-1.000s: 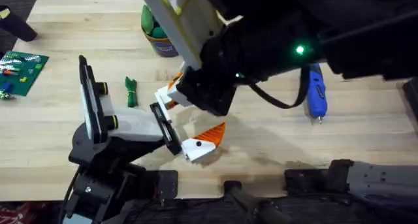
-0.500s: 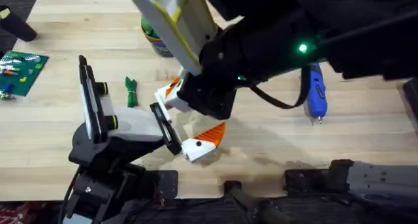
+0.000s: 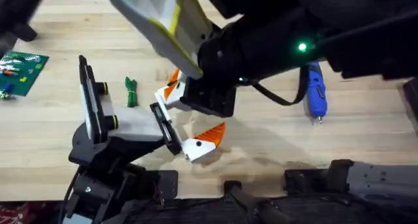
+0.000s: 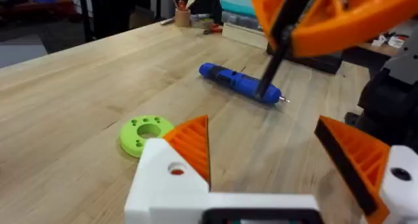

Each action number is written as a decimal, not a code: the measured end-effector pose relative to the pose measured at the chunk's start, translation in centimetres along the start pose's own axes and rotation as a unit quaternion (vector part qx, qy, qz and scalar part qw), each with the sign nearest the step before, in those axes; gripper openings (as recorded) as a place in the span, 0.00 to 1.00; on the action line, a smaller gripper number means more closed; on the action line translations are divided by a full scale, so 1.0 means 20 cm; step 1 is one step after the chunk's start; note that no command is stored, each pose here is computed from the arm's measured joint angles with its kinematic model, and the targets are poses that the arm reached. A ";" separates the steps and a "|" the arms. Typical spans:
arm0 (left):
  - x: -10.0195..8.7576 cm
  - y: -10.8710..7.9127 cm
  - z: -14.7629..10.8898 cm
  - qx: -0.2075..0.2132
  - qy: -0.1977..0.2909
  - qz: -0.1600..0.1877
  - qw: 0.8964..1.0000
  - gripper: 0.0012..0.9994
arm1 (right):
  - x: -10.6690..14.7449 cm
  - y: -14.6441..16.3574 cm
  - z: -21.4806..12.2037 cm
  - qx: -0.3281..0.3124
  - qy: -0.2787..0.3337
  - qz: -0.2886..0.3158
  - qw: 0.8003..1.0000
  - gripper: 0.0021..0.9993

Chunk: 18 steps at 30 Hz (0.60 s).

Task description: Pick up the gripper from the table and insert it into the empty holder that is missing its gripper. Then pick up a screw, insert it into the mounting hole, and use the screwdriver to tighten it. Finally, clean up the table by picking up the vegetable and placing it into the bucket.

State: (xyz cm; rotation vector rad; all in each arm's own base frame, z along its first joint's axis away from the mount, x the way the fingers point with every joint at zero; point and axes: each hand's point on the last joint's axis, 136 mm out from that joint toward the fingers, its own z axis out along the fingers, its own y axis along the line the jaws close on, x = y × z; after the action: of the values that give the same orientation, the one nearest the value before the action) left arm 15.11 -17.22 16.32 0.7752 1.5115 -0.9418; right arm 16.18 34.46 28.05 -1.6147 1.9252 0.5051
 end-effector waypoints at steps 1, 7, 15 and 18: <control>0.00 0.00 0.00 0.000 0.000 0.000 1.000 0.98 | 0.00 0.00 0.00 0.000 -0.001 -0.004 1.000 0.00; 0.00 0.00 0.00 0.000 0.000 0.000 1.000 0.98 | -0.04 -0.01 0.00 0.005 -0.018 -0.012 1.000 0.00; 0.00 0.00 0.00 0.000 0.000 0.000 1.000 0.98 | -0.05 -0.04 0.00 0.011 -0.021 0.001 1.000 0.00; 0.00 0.00 0.00 0.000 0.000 0.000 1.000 0.98 | -0.04 -0.07 -0.01 0.015 -0.020 0.008 1.000 0.00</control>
State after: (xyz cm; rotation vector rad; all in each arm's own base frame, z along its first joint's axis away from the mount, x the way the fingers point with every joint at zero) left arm 15.11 -17.22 16.31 0.7749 1.5121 -0.9417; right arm 17.52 34.73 28.75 -1.5593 1.9093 0.5098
